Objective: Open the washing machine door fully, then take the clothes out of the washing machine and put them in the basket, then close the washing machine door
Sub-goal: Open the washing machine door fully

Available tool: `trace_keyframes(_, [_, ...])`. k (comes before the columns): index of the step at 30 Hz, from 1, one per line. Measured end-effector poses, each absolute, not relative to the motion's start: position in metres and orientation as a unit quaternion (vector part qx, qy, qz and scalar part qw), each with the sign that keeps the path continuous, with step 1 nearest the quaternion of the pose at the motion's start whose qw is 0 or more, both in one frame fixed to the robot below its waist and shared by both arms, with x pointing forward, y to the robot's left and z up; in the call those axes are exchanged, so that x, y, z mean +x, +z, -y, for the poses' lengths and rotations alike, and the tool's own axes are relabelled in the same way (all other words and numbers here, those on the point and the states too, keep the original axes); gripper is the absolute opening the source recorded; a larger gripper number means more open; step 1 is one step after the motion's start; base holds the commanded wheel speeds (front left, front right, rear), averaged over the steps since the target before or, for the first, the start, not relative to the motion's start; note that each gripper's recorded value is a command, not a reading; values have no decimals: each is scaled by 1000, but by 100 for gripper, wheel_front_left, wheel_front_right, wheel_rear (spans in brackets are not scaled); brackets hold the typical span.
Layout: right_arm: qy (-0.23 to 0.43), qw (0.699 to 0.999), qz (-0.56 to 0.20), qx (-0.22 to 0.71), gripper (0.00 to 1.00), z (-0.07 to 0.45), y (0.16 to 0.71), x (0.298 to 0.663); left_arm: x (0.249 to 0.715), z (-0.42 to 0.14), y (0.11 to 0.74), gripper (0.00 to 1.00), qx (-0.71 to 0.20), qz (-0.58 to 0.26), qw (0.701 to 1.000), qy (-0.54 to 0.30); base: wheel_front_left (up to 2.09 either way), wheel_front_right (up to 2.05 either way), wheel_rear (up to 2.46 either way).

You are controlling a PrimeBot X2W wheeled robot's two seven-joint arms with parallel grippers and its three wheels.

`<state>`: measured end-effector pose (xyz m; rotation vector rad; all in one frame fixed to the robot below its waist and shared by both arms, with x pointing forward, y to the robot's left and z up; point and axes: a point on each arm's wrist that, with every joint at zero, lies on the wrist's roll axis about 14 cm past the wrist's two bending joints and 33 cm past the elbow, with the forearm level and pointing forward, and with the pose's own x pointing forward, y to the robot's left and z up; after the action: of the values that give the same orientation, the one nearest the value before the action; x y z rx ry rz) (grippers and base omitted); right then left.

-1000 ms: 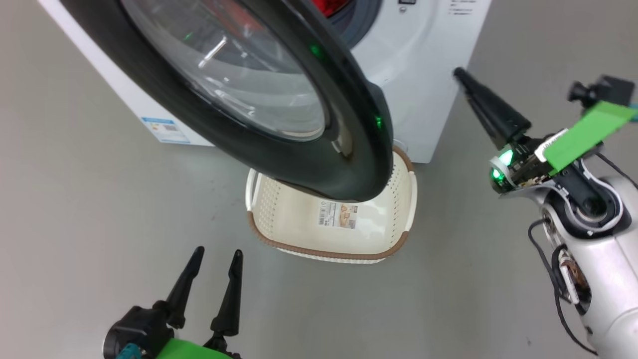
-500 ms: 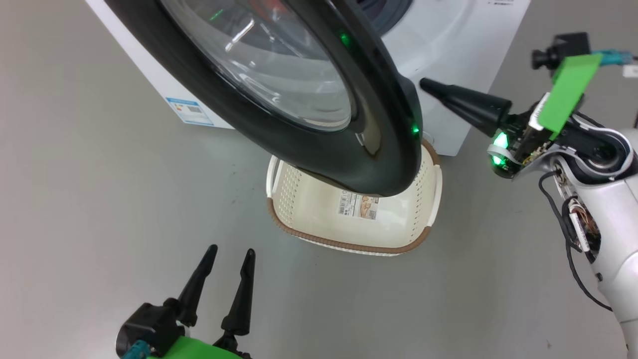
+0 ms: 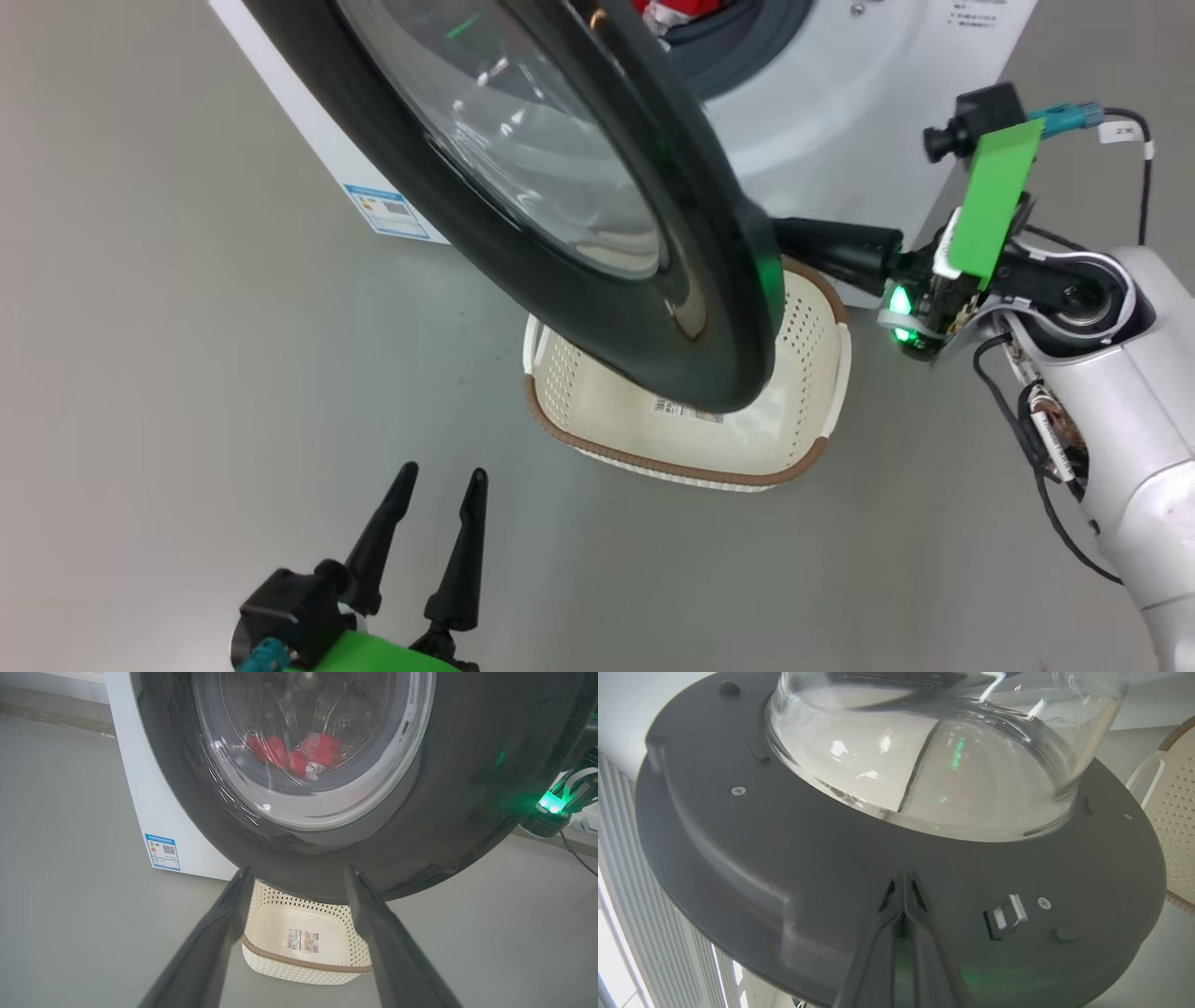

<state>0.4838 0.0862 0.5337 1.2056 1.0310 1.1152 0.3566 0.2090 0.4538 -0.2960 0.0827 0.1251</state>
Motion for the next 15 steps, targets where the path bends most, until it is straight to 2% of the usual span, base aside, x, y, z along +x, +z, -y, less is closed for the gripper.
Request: trace_keyframes(15, [521,529,-482,464,0,-132,532,432,326,-232,465,100,-147,-23,982,113,0,0,0])
